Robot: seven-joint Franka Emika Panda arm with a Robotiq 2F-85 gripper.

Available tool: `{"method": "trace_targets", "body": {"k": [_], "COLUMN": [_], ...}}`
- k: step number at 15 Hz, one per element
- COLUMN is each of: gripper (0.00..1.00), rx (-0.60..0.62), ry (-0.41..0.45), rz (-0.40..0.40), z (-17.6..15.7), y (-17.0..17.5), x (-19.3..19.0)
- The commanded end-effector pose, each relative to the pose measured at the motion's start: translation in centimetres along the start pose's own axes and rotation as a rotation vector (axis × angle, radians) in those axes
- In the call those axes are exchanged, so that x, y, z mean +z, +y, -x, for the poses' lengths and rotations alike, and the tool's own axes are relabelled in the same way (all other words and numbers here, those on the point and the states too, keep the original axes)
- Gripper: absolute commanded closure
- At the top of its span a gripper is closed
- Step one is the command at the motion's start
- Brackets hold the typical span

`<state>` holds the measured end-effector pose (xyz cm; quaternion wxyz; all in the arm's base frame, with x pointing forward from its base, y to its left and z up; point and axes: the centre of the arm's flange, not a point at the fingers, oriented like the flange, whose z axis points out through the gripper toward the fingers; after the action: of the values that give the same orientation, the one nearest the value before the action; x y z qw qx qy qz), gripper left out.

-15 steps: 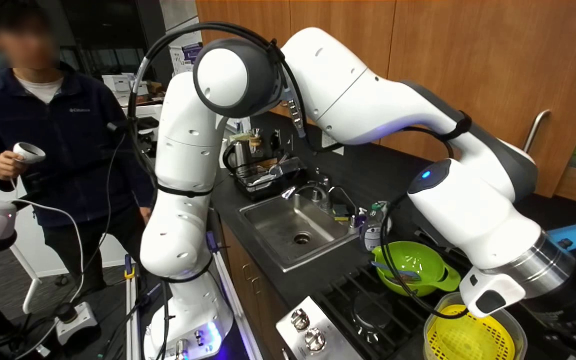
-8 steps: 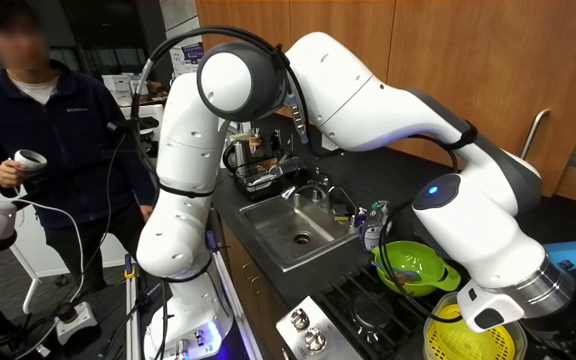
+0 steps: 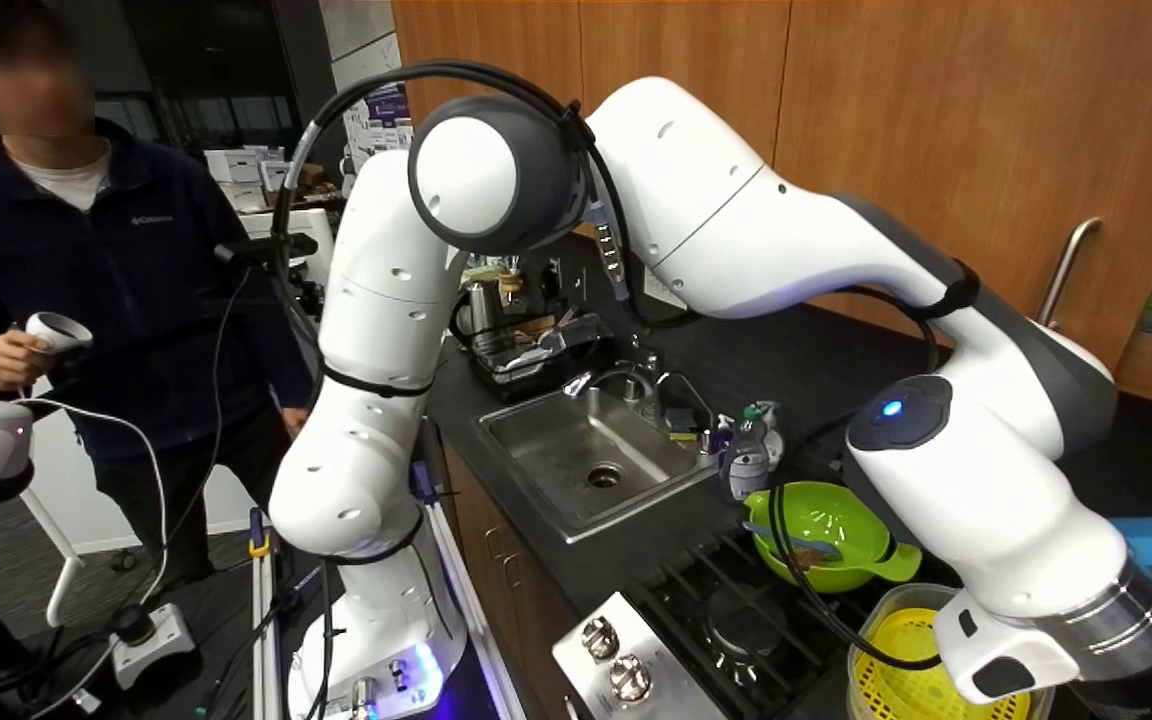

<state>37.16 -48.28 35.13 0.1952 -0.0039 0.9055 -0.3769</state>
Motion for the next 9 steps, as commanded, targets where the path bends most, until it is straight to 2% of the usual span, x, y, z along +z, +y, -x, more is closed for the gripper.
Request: {"method": "trace_targets", "body": {"k": [1,6,7,8,9], "gripper": [0.97,0.97,0.65,0.64,0.60], "rx": [0.017,0.011,0.007,0.010,0.011], "ry": [-0.008,-0.015,-0.012,-0.014,-0.012], "rz": [-0.030,-0.045,-0.043,-0.044,-0.042], "z": [0.64,1.36,1.48,1.50,1.50], "y": [-2.33,-3.28,-3.25,-3.17,-3.11], "x": [0.68,0.85,0.95,0.98,1.05]}}
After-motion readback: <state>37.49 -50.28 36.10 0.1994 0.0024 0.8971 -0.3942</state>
